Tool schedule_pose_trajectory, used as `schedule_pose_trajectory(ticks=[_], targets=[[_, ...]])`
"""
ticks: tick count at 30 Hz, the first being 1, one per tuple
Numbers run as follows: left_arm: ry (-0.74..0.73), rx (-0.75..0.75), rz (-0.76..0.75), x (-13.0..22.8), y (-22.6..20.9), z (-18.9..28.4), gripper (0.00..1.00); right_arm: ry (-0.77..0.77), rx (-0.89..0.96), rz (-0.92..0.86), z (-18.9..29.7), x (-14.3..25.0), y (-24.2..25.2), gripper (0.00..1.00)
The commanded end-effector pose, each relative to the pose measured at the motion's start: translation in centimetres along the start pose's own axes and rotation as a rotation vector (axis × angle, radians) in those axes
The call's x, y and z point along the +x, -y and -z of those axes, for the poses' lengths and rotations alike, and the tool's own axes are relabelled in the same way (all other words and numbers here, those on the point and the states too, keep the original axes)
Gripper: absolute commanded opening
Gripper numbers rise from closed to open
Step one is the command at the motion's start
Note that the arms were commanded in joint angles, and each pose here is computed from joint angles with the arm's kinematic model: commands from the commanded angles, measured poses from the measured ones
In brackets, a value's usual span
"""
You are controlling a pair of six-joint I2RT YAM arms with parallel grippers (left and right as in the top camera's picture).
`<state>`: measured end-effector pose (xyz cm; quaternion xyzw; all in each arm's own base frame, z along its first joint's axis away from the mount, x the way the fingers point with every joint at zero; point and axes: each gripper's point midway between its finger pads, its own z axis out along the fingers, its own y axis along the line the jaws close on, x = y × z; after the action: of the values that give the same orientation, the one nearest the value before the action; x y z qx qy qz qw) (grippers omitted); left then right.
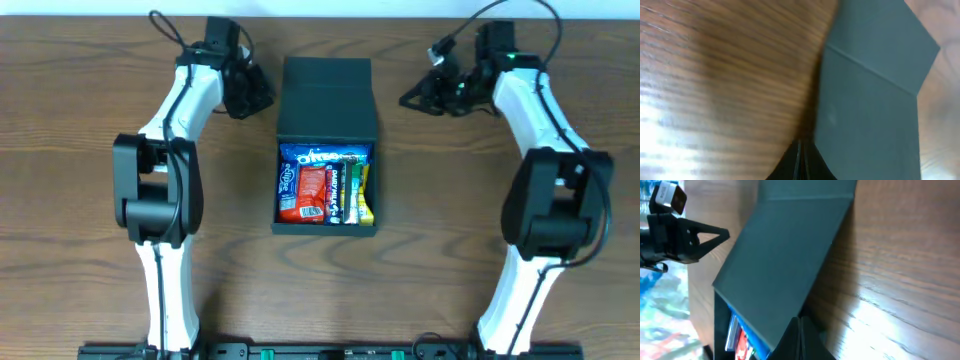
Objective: Pack container
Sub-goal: 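Move both grippers to the back edge of the box lid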
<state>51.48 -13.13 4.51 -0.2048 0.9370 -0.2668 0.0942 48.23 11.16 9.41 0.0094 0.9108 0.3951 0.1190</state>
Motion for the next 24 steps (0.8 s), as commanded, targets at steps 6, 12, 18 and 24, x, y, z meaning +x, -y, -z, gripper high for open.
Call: schedule_pose_trajectory(ticks=[6,12,18,24], targets=[[-0.088,0.100,0.121,-0.7,-0.7,-1.0,0.05,-0.090,-0.069,-0.184,-4.0,1.5,2.5,0.02],[-0.142,0.126,0.132,0.1,-0.5,-2.4,0.05,-0.143,-0.090,-0.175,-6.8,2.7,2.0,0.02],[-0.159,0.126,0.132,0.6,-0.6,-3.1,0.05,-0.138,-0.080,-0.168,-7.7,2.6,1.4,0.02],[-0.171,0.128,0.117,1.2,0.1,-3.4,0.05,-0.149,-0.093,-0.184,-8.5,2.8,1.5,0.02]])
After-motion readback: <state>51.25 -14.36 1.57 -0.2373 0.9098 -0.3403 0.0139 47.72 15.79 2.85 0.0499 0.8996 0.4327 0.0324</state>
